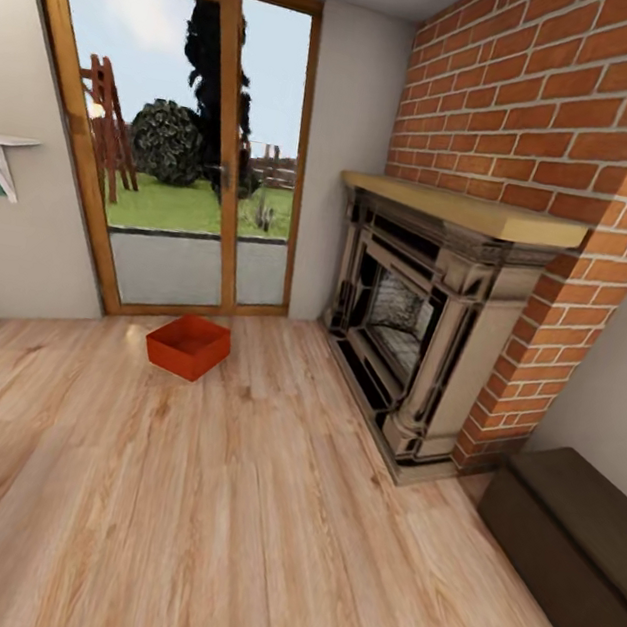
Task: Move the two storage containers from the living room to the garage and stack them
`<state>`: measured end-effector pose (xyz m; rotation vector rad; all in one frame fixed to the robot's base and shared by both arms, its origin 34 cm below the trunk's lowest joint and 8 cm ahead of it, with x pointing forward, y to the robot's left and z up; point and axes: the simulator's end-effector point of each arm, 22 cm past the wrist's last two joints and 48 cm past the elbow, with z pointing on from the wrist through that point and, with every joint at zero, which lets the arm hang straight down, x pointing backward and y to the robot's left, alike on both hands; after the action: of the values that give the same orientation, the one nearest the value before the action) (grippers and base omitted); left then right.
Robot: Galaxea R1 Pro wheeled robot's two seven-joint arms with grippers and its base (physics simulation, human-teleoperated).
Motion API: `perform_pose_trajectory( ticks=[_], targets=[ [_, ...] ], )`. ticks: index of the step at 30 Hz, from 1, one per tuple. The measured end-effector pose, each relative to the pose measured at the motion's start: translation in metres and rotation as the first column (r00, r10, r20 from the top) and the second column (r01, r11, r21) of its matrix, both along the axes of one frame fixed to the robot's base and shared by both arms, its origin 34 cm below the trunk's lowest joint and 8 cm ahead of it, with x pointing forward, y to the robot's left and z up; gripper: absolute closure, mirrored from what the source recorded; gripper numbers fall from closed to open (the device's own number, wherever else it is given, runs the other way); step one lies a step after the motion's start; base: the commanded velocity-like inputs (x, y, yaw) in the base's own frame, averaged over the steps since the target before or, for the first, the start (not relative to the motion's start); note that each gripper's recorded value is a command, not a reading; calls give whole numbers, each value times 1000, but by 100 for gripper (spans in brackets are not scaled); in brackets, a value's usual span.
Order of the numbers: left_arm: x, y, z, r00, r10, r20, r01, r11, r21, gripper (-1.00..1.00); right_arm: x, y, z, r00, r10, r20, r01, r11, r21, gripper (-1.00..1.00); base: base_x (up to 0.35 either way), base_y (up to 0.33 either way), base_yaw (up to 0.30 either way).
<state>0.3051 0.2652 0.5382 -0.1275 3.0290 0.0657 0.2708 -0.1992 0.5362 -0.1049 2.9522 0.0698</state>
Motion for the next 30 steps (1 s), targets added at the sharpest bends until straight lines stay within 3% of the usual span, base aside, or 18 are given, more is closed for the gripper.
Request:
perform_pose_trajectory(
  ticks=[12,30],
  targets=[
    [0,0,0,1000,0,1,0,1000,0,-100,0,0,0,1000,0,1,0,1000,0,-100,324,0,242],
    [0,0,0,1000,0,0,0,1000,0,-100,0,0,0,1000,0,1,0,1000,0,-100,324,0,13]
  ],
)
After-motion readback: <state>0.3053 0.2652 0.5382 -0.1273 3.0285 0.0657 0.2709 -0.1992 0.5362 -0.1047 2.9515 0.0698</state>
